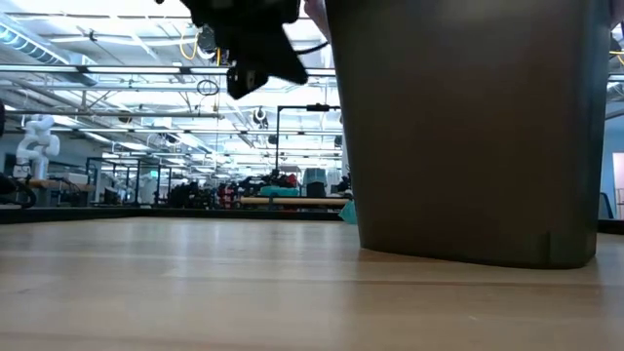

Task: Place trash/remove bag and relplace
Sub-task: Put the pink trash bag into the trash bin

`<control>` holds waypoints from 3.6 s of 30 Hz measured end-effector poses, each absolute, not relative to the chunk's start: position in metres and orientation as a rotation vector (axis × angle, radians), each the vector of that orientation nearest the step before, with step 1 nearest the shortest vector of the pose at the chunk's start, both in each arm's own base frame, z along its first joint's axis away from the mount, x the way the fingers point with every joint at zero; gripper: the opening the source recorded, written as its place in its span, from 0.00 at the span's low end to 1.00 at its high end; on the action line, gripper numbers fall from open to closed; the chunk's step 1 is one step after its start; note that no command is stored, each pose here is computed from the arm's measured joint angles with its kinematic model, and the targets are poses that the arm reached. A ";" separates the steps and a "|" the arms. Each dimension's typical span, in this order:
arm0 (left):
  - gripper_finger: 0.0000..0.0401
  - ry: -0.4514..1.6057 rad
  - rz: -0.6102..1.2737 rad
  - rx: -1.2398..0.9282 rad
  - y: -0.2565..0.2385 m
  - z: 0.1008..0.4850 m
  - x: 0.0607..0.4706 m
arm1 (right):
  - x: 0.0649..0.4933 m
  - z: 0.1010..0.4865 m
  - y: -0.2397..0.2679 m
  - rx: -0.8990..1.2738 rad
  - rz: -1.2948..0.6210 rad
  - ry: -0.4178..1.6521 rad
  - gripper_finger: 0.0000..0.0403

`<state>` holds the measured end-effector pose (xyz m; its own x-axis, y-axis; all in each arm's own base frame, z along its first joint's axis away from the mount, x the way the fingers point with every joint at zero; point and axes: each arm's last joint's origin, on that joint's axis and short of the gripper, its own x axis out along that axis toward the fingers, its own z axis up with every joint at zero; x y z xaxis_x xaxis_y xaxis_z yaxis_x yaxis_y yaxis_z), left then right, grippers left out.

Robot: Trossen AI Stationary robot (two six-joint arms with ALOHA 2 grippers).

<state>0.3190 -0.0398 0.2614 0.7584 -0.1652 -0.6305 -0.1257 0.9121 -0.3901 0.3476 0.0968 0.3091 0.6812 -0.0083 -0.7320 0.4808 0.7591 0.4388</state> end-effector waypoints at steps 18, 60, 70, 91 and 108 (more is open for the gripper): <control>0.00 0.442 -0.126 -0.494 -0.048 0.323 0.289 | 0.349 0.309 0.092 0.655 -0.284 0.794 0.00; 0.00 0.694 0.190 -0.333 -0.003 0.280 0.298 | 0.361 0.310 0.041 0.542 -0.231 0.792 0.00; 0.00 0.521 0.316 -0.370 0.016 0.336 0.237 | 0.368 0.315 0.013 0.525 -0.206 0.725 0.00; 0.00 0.428 0.364 -0.405 0.032 0.359 0.198 | 0.351 0.360 -0.013 0.523 -0.101 0.764 0.00; 0.00 0.145 0.171 -0.659 0.022 0.305 0.233 | 0.307 0.367 0.057 0.432 -0.132 0.955 0.00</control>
<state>0.2332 0.0216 0.3049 0.9758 0.1115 -0.1881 -0.2036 0.7772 -0.5954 0.3066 0.0572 0.3668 0.5769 0.0788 -0.8130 0.2964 0.9073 0.2983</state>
